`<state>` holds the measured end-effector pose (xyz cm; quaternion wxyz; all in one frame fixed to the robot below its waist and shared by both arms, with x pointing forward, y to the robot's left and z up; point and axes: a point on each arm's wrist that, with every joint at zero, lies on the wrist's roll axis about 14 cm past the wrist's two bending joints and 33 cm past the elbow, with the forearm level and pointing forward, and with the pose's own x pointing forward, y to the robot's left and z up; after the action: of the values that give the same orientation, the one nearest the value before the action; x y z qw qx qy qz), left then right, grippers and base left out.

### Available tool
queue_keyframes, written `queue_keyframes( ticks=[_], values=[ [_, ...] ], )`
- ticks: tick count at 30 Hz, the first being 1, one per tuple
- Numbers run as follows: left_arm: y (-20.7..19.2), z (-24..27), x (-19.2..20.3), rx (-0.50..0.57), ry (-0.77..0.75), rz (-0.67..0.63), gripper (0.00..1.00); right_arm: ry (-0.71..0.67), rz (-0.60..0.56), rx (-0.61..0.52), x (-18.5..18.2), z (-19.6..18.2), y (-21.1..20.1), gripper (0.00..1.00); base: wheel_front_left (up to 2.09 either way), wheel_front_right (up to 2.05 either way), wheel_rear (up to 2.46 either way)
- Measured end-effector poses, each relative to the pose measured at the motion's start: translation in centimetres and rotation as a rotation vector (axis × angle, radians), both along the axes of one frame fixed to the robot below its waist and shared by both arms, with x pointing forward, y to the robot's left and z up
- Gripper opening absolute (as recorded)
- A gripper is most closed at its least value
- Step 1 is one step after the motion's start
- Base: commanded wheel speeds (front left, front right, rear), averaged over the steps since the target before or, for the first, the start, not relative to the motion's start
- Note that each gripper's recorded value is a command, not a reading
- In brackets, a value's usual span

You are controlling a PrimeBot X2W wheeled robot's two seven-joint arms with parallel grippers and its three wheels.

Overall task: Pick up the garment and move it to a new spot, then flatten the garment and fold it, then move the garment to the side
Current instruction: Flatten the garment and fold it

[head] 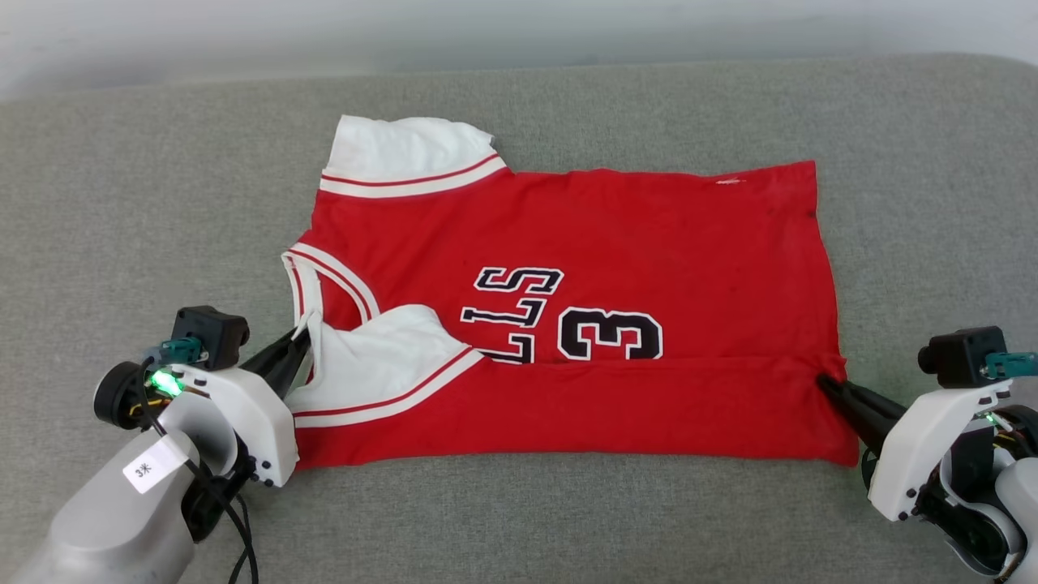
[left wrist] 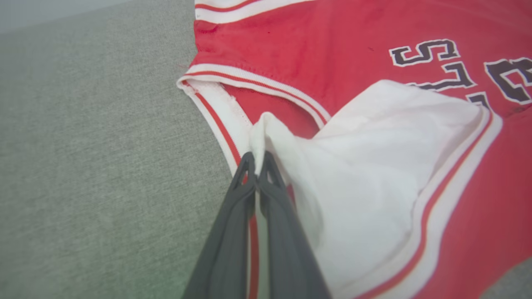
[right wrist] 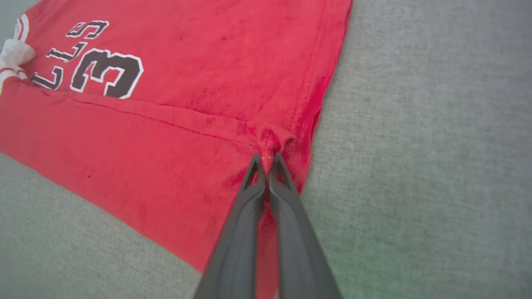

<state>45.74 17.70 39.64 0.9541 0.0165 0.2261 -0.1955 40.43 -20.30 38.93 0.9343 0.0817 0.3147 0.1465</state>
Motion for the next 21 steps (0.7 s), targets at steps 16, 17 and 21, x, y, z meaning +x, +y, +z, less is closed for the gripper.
queue_keyframes(
  ticks=[16,17,21],
  values=[
    [1.4,8.5,-0.2,-0.003,-0.077,-0.018,1.00,-0.206,-0.048,0.050,0.5,5.7,-0.4,1.00,0.00,0.00,0.00],
    [1.5,8.9,-0.3,-0.003,-0.063,-0.019,1.00,-0.210,-0.046,0.049,0.4,5.8,-0.4,1.00,0.00,0.00,0.00],
    [1.2,9.4,-1.1,-0.029,0.047,-0.029,1.00,-0.226,-0.039,0.054,0.5,6.4,0.0,1.00,0.00,0.00,0.00]
  ],
)
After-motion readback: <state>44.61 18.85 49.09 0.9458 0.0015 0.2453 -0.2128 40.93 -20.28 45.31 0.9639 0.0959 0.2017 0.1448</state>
